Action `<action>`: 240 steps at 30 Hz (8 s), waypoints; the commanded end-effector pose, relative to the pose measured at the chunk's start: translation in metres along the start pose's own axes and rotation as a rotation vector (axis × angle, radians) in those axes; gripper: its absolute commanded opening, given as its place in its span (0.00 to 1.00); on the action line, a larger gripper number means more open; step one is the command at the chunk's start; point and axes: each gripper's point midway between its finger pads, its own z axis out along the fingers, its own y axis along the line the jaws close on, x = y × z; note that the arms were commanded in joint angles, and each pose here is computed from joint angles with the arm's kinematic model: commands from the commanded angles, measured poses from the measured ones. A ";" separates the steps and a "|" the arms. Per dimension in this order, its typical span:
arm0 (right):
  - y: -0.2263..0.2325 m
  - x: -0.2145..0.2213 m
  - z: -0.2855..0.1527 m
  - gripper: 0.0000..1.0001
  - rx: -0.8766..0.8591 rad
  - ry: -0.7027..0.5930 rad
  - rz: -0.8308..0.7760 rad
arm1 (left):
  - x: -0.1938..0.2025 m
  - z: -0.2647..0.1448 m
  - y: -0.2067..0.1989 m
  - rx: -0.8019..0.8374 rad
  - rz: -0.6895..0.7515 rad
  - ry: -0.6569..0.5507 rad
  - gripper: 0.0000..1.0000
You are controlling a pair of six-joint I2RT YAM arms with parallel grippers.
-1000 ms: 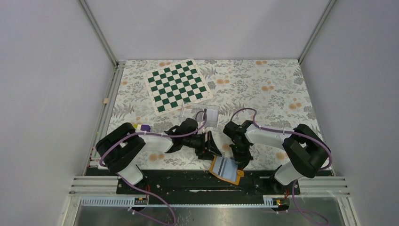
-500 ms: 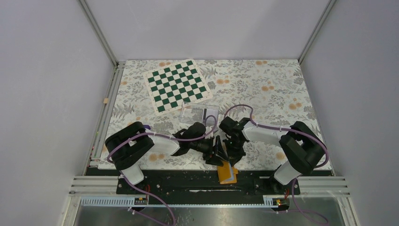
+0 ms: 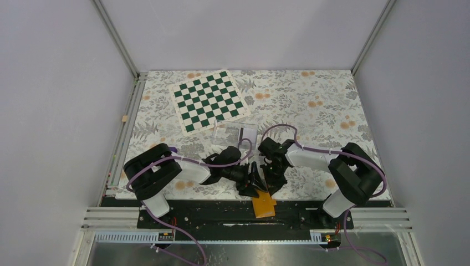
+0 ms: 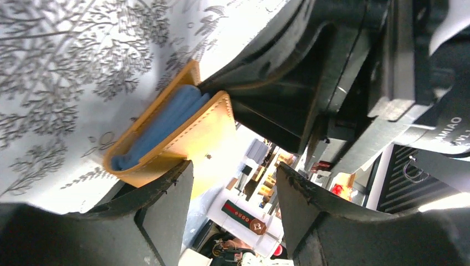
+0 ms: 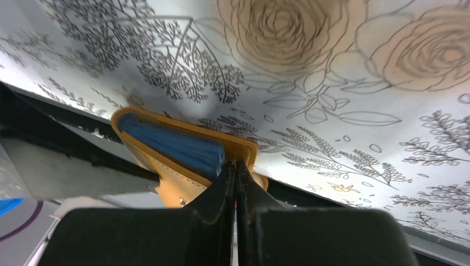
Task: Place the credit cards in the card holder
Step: Close the card holder at the center of the board.
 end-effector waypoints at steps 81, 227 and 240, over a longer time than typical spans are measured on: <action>0.029 0.022 -0.012 0.40 -0.062 0.191 -0.075 | -0.017 -0.036 0.070 -0.619 0.169 -0.087 0.25; 0.054 -0.058 -0.055 0.57 -0.332 -0.030 -0.063 | -0.056 -0.065 0.091 -0.511 0.126 -0.175 0.34; 0.030 -0.085 -0.034 0.56 -0.189 -0.058 0.038 | -0.055 -0.065 0.086 -0.498 0.149 -0.164 0.37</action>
